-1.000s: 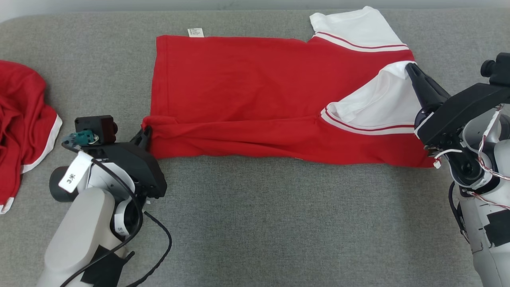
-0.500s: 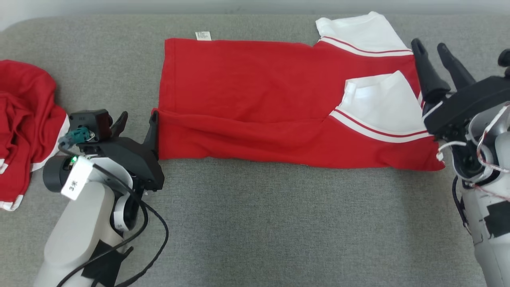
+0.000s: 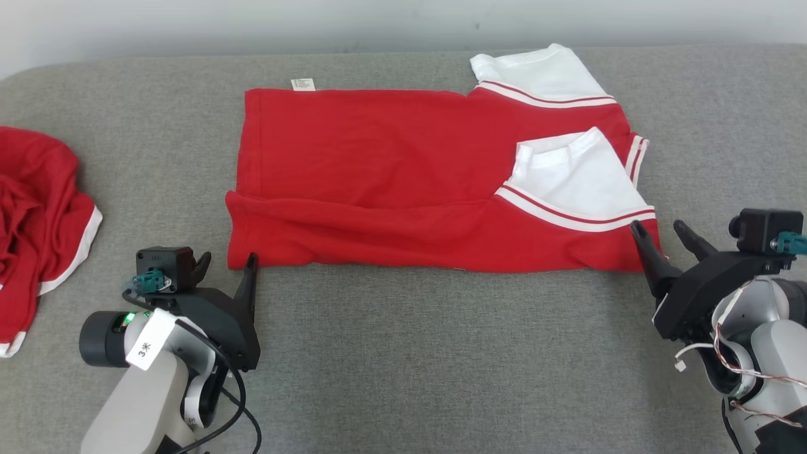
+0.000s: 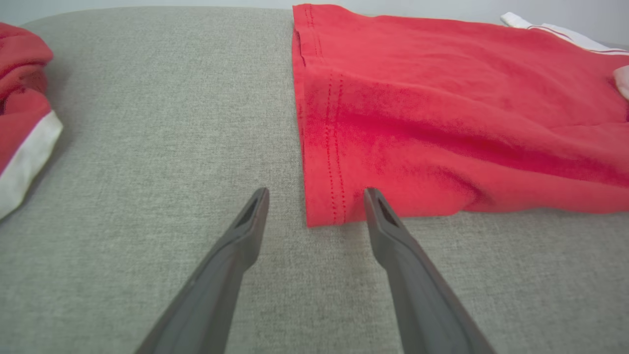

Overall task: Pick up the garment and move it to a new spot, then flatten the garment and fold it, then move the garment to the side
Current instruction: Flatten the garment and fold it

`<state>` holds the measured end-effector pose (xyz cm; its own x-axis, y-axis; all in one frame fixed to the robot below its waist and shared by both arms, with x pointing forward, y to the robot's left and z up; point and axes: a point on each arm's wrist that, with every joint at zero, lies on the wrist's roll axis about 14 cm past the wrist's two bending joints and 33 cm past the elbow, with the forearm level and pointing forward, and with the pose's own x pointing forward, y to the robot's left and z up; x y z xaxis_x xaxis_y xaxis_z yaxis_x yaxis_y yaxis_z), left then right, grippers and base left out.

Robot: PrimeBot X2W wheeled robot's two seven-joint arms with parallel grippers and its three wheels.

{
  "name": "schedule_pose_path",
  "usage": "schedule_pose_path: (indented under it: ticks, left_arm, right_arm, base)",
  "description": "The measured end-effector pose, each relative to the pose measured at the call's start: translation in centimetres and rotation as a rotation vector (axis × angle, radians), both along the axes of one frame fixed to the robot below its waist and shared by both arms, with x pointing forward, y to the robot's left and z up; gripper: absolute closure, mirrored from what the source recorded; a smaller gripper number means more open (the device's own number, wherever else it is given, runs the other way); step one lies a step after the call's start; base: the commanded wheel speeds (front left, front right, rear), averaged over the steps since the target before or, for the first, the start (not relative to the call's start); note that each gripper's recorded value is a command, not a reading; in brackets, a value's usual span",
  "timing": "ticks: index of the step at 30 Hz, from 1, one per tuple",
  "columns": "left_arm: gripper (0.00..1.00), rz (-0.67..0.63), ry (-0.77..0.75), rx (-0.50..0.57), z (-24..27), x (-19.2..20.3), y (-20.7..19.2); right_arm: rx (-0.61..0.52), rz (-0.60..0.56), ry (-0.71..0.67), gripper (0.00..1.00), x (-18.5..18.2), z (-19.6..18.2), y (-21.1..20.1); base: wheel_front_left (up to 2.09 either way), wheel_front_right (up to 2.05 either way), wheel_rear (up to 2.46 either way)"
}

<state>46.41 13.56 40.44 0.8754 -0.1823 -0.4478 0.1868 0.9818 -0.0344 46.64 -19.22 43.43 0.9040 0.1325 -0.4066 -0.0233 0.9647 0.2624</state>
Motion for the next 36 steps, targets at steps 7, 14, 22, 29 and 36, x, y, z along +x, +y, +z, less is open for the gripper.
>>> schedule_pose_path:
  ticks: [7,14,22,29,36]
  left_arm:
    - [0.00,-0.020,0.020,0.006,-0.8,0.1,-0.8]
    - [0.00,-0.016,0.025,0.012,-1.0,0.4,-0.6]
    - [0.00,-0.014,0.032,0.022,-1.2,0.8,-0.3]
    - [0.00,-0.023,0.055,0.021,-1.8,0.5,-0.5]
    - [1.00,-0.052,0.061,0.013,-1.9,0.5,-1.0]
  right_arm:
    - [-0.028,-0.038,0.071,0.00,-1.4,-2.2,-1.1]
    - [-0.019,-0.037,0.089,0.02,-1.4,-2.6,-0.7]
    - [-0.020,-0.025,0.128,0.56,-1.2,-3.5,-0.2]
    - [-0.023,-0.024,0.155,0.58,-1.3,-4.0,-0.1]
    - [-0.024,-0.016,0.181,1.00,-1.6,-4.5,0.1]
  base:
    - [0.00,0.00,0.00]
    - [0.00,0.00,0.00]
    - [0.00,0.00,0.00]
    - [0.00,0.00,0.00]
    - [0.00,0.00,0.00]
